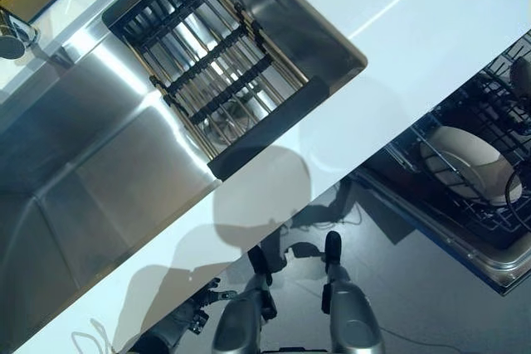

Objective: Take plates into dishwasher

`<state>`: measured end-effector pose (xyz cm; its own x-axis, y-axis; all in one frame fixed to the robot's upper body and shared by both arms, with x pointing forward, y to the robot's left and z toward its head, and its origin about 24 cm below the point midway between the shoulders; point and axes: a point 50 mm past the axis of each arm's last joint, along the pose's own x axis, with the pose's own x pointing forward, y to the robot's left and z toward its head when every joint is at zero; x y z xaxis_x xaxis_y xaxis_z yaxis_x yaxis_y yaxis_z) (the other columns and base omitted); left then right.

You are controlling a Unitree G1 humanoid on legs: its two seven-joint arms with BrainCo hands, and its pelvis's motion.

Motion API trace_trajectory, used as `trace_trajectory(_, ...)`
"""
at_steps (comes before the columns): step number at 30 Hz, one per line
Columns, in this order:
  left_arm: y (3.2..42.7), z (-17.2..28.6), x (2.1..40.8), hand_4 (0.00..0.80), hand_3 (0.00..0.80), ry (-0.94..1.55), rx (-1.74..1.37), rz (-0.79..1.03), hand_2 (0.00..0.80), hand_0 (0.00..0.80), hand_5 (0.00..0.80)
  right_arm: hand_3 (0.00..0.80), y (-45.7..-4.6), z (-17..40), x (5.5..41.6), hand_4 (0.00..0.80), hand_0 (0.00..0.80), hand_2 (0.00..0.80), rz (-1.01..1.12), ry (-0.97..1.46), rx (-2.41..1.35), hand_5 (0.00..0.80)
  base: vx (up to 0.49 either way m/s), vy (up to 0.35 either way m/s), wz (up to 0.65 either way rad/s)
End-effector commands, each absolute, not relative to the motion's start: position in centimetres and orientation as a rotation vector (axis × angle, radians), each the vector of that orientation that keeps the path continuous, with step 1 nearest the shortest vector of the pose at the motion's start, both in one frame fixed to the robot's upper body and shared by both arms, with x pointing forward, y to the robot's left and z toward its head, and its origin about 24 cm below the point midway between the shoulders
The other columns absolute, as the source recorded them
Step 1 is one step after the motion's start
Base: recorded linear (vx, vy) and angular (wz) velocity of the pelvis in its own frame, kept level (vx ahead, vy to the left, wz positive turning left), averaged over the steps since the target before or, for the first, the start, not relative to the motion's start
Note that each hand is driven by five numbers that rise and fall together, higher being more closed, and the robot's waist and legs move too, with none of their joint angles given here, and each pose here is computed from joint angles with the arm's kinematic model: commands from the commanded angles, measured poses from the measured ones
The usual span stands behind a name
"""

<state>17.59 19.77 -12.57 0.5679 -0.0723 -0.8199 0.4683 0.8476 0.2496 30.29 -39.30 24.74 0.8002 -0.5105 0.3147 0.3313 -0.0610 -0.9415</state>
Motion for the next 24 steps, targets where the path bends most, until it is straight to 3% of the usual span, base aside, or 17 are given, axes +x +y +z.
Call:
trace_trajectory(1,23.6,-9.7,21.2,0.0,0.0,0.831,0.563,-0.26,0.0,0.0,0.0,0.8,-39.1,27.8,30.4,0.8,0.8,0.8,-0.777,0.085,-1.523,0.8,0.0,0.0,0.0)
trace_trajectory(24,24.3,-8.8,21.8,0.0,0.0,0.804,0.576,-0.262,0.0,0.0,0.0,0.8,-40.6,26.2,30.0,0.8,0.8,0.8,-0.77,0.266,-1.751,0.8,0.0,-0.001,0.0)
